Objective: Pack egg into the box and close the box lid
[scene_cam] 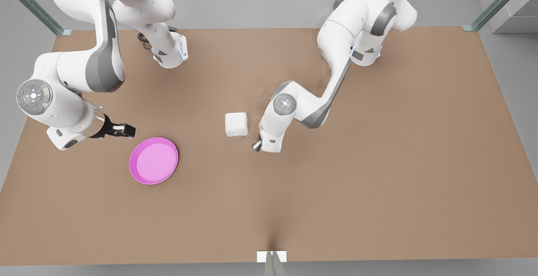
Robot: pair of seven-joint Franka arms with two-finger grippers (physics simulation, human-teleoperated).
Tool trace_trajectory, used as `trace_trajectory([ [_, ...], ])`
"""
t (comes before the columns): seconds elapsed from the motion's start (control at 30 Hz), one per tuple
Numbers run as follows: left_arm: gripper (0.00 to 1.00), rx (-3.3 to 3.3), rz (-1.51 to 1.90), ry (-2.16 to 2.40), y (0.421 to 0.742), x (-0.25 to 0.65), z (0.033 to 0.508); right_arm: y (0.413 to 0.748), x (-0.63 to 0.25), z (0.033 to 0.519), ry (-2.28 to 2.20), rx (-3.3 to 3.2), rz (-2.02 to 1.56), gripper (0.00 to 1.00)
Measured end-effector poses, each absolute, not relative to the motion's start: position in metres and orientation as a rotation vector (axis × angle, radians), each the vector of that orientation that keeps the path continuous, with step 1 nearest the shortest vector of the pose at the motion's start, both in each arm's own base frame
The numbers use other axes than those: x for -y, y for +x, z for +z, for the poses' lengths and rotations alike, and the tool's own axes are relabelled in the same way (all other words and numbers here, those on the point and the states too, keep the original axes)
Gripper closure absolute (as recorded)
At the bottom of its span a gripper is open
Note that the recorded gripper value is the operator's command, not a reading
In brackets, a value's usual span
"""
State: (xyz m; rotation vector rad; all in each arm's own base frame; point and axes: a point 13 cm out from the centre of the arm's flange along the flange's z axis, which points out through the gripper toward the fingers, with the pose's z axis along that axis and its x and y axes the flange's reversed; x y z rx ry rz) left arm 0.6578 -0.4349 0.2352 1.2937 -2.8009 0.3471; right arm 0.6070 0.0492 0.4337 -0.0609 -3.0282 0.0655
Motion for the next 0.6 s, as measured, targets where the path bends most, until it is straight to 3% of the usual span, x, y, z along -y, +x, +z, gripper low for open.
trace_trajectory([
  [0.03, 0.00, 2.680, 0.291, 1.509, 0.728, 0.270, 0.252, 0.607, -0.049, 0.434, -0.058, 3.028, 0.065, 0.00],
  [0.07, 0.00, 2.664, 0.232, 1.617, 0.759, 0.141, 0.284, 0.607, -0.049, 0.434, -0.056, 3.028, 0.065, 0.00],
  [0.1, 0.00, 2.738, 0.185, 1.617, 0.761, 0.068, 0.344, 0.607, -0.049, 0.434, -0.053, 3.028, 0.065, 0.00],
  [0.13, 0.00, 2.820, 0.172, 1.551, 0.737, 0.037, 0.417, 0.607, -0.049, 0.434, -0.051, 3.028, 0.065, 0.00],
  [0.17, 0.00, 2.865, 0.185, 1.424, 0.691, 0.032, 0.466, 0.607, -0.049, 0.434, -0.047, 3.028, 0.065, 0.00],
  [0.23, 0.00, 2.960, 0.132, 1.149, 0.618, 0.039, 0.502, 0.607, -0.050, 0.434, -0.040, 3.028, 0.065, 0.00],
  [0.3, 0.00, 3.017, 0.052, 0.917, 0.582, 0.044, 0.503, 0.607, -0.050, 0.434, -0.038, 3.028, 0.065, 0.00],
  [0.6, 0.00, 3.087, -0.077, 0.254, 0.555, 0.048, 0.494, 0.608, -0.041, 0.434, -0.046, 3.027, 0.059, 0.00],
])
